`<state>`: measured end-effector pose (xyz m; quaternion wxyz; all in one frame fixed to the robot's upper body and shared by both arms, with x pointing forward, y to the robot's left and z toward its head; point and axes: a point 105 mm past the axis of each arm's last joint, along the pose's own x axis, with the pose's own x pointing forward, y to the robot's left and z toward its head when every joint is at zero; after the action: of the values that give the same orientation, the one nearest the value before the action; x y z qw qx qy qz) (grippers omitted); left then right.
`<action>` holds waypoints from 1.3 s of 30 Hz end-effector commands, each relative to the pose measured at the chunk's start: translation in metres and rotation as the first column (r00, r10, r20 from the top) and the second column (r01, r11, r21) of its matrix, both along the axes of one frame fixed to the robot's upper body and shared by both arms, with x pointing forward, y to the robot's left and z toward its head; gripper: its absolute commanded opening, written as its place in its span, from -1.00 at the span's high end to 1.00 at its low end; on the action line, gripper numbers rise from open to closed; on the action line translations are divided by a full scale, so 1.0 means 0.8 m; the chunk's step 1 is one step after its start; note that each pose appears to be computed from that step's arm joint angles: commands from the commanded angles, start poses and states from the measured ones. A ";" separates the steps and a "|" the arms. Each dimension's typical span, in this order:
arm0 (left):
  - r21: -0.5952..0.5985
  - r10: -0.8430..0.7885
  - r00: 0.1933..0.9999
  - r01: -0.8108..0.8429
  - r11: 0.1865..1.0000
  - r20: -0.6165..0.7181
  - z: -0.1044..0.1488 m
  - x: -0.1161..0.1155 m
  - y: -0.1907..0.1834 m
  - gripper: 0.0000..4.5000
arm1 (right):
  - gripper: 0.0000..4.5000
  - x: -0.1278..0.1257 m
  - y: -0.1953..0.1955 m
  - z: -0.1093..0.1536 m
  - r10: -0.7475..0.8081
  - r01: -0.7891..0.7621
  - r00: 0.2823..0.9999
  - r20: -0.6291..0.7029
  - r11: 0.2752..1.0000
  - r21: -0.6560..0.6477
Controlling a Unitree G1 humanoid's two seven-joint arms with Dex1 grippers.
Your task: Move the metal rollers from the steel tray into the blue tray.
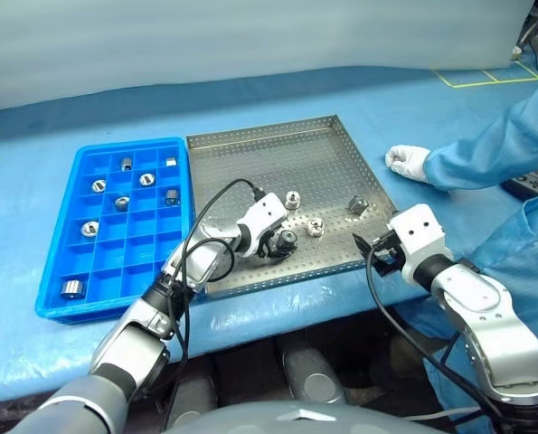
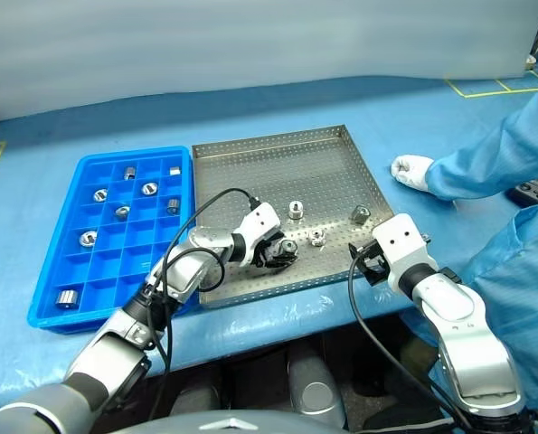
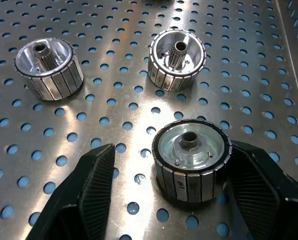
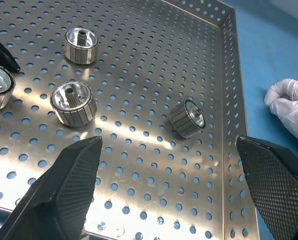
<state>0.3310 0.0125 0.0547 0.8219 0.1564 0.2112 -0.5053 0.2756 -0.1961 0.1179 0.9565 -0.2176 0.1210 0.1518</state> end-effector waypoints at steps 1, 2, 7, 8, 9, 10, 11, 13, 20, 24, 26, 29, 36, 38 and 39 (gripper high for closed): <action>-0.023 -0.022 1.000 0.023 0.999 0.009 0.005 -0.007 -0.008 0.08 | -1.00 0.002 0.008 0.012 0.032 -0.032 0.998 0.045 0.999 -0.008; -0.025 -0.024 1.000 0.024 0.999 0.011 0.006 -0.007 -0.008 0.21 | -1.00 0.003 0.009 0.011 0.035 -0.035 0.998 0.045 0.999 -0.006; -0.059 -0.020 1.000 0.020 0.998 0.009 0.011 -0.008 -0.006 0.26 | -1.00 0.003 0.015 0.006 0.054 -0.054 0.998 0.039 0.999 -0.008; -0.064 -0.018 1.000 0.019 0.998 0.008 0.012 -0.009 -0.006 0.26 | -1.00 0.003 0.016 0.005 0.055 -0.055 0.998 0.038 0.998 -0.008; -0.065 -0.013 1.000 0.014 0.998 0.007 0.011 -0.009 -0.005 0.26 | -1.00 0.003 0.016 0.005 0.055 -0.055 0.998 0.037 0.998 -0.006; -0.062 -0.007 1.000 0.008 0.998 0.008 0.011 -0.009 -0.004 0.26 | -1.00 0.003 0.016 0.004 0.056 -0.056 0.998 0.036 0.998 -0.004; -0.064 0.002 1.000 -0.001 0.998 0.012 0.011 -0.008 -0.002 0.26 | -1.00 0.004 0.017 0.003 0.058 -0.058 0.998 0.035 0.998 -0.004; -0.102 0.026 1.000 -0.024 0.994 0.017 0.021 -0.005 0.000 0.26 | -1.00 0.004 0.018 0.003 0.062 -0.062 0.998 0.033 0.998 0.001; -0.168 0.147 0.985 -0.130 0.977 0.092 0.068 -0.003 0.038 0.26 | -1.00 -0.002 0.036 -0.007 0.174 -0.172 0.984 -0.023 0.982 0.074; -0.143 0.234 0.964 -0.215 0.966 0.124 0.080 -0.011 0.072 0.26 | -1.00 -0.001 0.041 -0.014 0.219 -0.215 0.974 -0.053 0.974 0.070; -0.142 0.319 0.936 -0.299 0.944 0.148 0.086 -0.010 0.094 0.26 | -1.00 0.004 0.044 -0.014 0.235 -0.232 0.971 -0.049 0.970 0.067; -0.156 0.489 0.849 -0.466 0.871 0.199 0.099 -0.008 0.137 0.26 | -1.00 0.011 0.053 -0.012 0.268 -0.265 0.963 -0.042 0.962 0.066; -0.188 0.780 0.575 -0.762 0.620 0.246 0.105 -0.020 0.216 0.26 | -1.00 0.024 0.065 -0.015 0.321 -0.318 0.946 -0.056 0.947 0.056; -0.181 0.813 0.523 -0.801 0.571 0.255 0.102 -0.026 0.228 0.26 | -1.00 0.027 0.067 -0.014 0.329 -0.327 0.943 -0.053 0.944 0.056; -0.179 0.830 0.499 -0.819 0.545 0.249 0.100 -0.028 0.234 0.26 | -1.00 0.028 0.068 -0.014 0.334 -0.331 0.941 -0.053 0.942 0.055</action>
<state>0.3111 0.1956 0.1168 0.9823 0.0915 0.1552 -0.0504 0.2956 -0.1434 0.0966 0.9179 -0.1998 0.1311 0.3167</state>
